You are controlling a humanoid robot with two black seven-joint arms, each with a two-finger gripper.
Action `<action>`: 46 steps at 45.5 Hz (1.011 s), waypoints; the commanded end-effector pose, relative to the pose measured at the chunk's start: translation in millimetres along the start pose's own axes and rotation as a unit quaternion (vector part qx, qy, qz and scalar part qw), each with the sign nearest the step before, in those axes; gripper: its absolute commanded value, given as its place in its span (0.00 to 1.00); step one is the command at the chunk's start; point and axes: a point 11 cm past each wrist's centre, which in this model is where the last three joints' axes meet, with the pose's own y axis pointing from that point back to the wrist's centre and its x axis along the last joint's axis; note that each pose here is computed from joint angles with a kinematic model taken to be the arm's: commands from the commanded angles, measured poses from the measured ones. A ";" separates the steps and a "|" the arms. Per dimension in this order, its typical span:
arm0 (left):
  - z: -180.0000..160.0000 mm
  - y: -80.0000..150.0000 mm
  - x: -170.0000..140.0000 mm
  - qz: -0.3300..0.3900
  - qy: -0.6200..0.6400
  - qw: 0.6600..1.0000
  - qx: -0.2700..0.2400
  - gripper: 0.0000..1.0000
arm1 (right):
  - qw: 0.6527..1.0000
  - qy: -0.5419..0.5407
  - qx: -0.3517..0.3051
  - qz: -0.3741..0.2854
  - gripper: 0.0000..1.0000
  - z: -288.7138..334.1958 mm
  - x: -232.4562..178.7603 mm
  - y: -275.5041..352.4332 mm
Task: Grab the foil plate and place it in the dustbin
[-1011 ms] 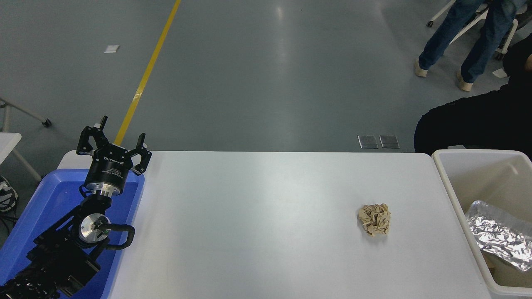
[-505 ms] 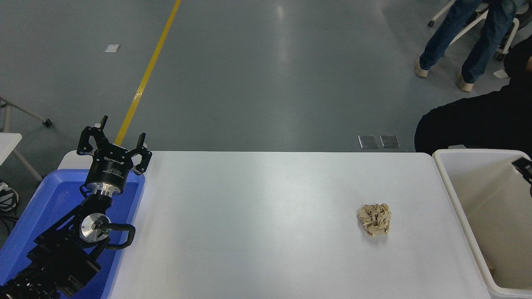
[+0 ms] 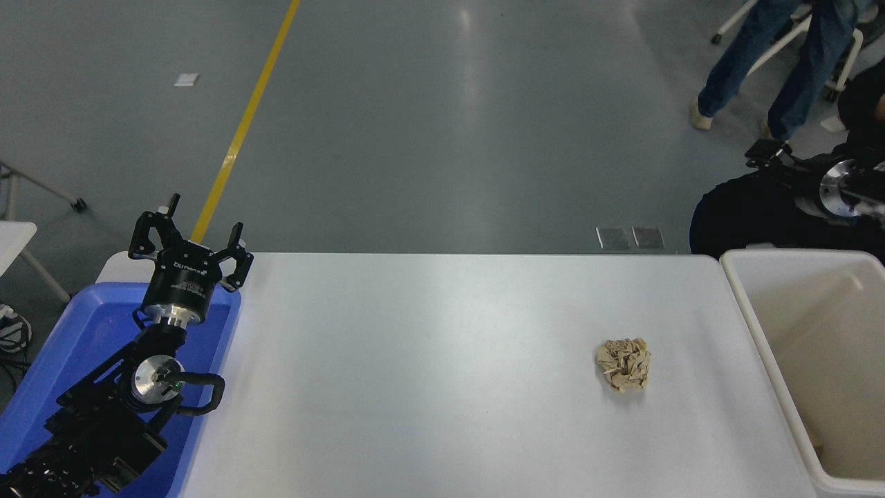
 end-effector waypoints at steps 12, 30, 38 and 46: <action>0.1 0.6 0.8 0.001 0.000 1.000 0.000 0.98 | 0.962 0.126 0.042 -0.239 1.00 -91.9 -58.7 93.5; -0.2 1.1 1.5 0.002 0.000 1.000 0.000 0.98 | 0.937 0.203 0.012 -0.285 1.00 -93.4 -89.6 139.3; 0.1 0.6 1.0 0.002 0.000 1.000 0.000 0.98 | 0.931 0.215 0.007 -0.295 1.00 -93.9 -99.3 147.6; 0.1 0.6 1.0 0.002 0.000 1.000 0.000 0.98 | 0.931 0.217 0.002 -0.295 1.00 -93.3 -99.7 147.0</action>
